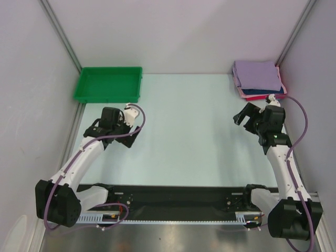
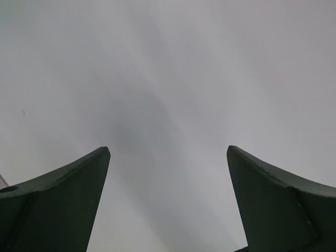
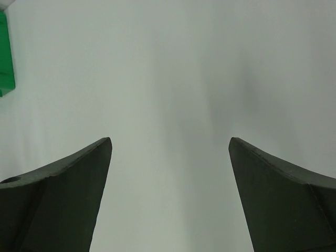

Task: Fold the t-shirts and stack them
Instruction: Neatly place the folded tshirt to the corner

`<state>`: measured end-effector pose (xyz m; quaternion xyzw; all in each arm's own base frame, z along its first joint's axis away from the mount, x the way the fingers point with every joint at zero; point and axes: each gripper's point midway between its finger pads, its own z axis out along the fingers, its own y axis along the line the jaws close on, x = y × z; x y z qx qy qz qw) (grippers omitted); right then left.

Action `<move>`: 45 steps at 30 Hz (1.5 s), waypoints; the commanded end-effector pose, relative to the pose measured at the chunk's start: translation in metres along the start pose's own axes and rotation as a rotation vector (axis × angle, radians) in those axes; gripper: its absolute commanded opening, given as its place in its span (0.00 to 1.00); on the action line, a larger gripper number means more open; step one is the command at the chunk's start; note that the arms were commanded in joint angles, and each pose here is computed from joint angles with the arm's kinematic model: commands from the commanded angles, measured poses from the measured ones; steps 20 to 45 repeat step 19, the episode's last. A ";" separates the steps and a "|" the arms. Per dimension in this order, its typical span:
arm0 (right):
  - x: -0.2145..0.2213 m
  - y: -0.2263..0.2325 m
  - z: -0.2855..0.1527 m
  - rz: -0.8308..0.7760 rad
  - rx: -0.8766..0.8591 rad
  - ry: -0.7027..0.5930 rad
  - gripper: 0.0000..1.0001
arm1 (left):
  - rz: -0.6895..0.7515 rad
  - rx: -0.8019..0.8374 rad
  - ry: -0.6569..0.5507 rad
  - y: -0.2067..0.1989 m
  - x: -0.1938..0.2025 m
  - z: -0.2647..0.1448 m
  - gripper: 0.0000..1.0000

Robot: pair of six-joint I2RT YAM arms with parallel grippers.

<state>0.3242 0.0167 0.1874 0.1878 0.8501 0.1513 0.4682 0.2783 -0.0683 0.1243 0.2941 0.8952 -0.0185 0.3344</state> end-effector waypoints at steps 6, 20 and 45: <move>0.007 0.016 -0.013 0.042 -0.085 -0.017 1.00 | -0.022 -0.015 -0.110 0.001 -0.015 -0.005 1.00; -0.003 0.015 -0.025 -0.003 -0.080 -0.080 1.00 | 0.006 -0.011 -0.145 -0.002 -0.012 -0.011 1.00; -0.003 0.015 -0.025 -0.003 -0.080 -0.080 1.00 | 0.006 -0.011 -0.145 -0.002 -0.012 -0.011 1.00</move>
